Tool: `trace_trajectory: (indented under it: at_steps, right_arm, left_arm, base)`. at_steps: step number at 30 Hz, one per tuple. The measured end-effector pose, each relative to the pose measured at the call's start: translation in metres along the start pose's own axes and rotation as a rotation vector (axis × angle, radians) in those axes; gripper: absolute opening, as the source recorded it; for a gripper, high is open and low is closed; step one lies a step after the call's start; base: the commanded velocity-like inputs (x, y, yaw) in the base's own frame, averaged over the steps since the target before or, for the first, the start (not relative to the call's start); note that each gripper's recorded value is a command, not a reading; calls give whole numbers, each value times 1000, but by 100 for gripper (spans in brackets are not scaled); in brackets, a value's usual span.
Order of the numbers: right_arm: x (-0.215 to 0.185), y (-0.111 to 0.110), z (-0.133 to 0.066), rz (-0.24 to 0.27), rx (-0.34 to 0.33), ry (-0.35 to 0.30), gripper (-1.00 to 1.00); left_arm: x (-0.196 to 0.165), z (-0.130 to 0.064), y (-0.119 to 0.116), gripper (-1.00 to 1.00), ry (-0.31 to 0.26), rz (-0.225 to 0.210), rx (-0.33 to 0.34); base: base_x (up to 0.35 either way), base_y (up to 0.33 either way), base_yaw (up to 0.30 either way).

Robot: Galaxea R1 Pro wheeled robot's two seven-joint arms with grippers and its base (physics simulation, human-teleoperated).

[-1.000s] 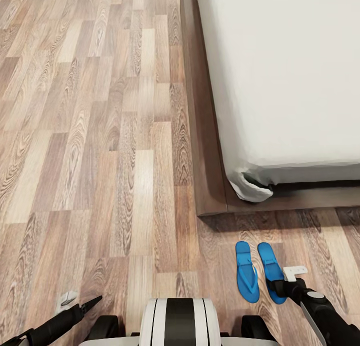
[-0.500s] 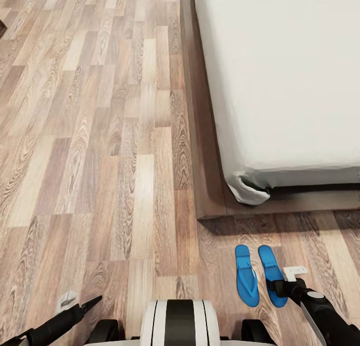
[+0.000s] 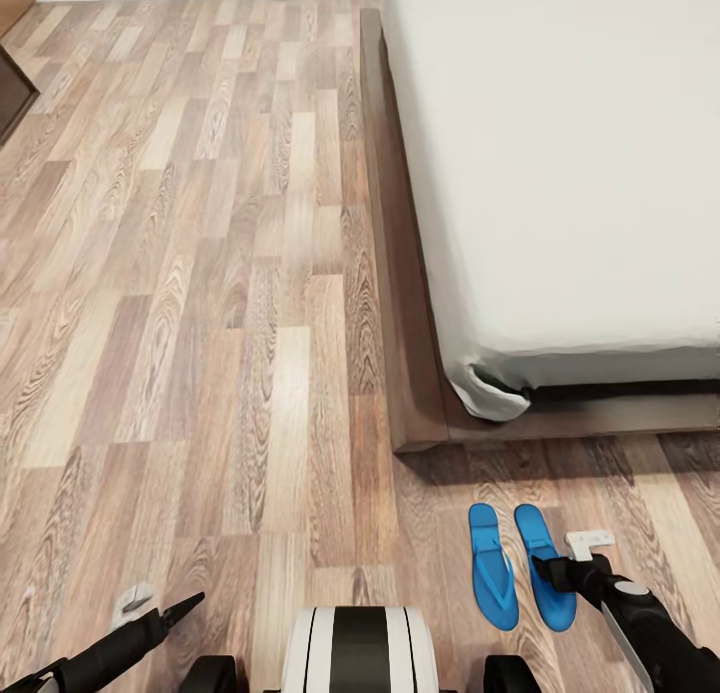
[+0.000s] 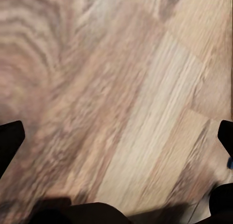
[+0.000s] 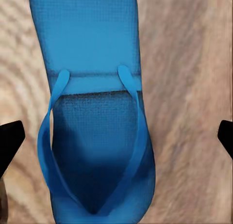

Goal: In the bedroom, move the book from the bed onto either nightstand, and place the two sandals side by side next to the bed.

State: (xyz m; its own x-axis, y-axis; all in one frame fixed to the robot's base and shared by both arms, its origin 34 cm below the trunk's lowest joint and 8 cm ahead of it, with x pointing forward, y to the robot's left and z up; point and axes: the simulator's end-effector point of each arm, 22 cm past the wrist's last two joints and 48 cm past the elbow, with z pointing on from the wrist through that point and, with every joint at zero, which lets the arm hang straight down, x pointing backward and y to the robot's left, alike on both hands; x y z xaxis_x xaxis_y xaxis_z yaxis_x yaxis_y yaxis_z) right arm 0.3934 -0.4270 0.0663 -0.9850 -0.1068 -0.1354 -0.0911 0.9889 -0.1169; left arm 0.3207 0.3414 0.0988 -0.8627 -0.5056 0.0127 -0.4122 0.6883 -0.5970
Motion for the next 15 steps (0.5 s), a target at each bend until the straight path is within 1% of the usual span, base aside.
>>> trace_trajectory:
  at_steps: [2,4,5,6,7,8,10,11,12,13,14,15]
  right_arm:
    - [-10,0,-3,-1,0,-20,100]
    - [-31,-1,-9,-5,2,-66,100]
    - [-50,-2,-14,-7,2,-105,100]
    - [-62,-2,-18,-8,3,-131,100]
    - [-84,-2,-26,-7,2,-179,100]
    - [-95,-1,-31,-5,1,-203,100]
    - [-102,3,-45,8,-12,-230,100]
    - [-99,5,-49,17,-18,-230,100]
    - [-89,9,-55,38,-33,-220,100]
    - [-75,18,-62,115,-83,-206,100]
    - [-73,27,-66,171,-136,-211,100]
    - [-75,33,-70,198,-172,-219,100]
  left_arm:
    - [-3,-1,-3,100,-6,4,4]
    - [-5,-1,-5,100,-11,8,8]
    - [-7,-2,-6,100,-14,10,9]
    - [-8,-2,-8,100,-17,13,11]
    - [-9,-3,-9,100,-19,15,12]
    - [-11,-3,-10,100,-22,17,14]
    - [-13,-4,-13,100,-28,21,18]
    - [-15,-4,-14,100,-31,23,20]
    - [-16,-5,-15,100,-33,26,22]
    - [-17,-5,-17,100,-36,28,25]
    - [-19,-6,-18,100,-39,30,28]
    - [-20,-6,-20,100,-42,32,30]
  base:
    - [0,0,0]
    - [0,0,0]
    - [0,0,0]
    - [0,0,0]
    - [0,0,0]
    - [0,0,0]
    - [0,0,0]
    - [0,0,0]
    - [0,0,0]
    - [0,0,0]
    - [0,0,0]
    - [0,0,0]
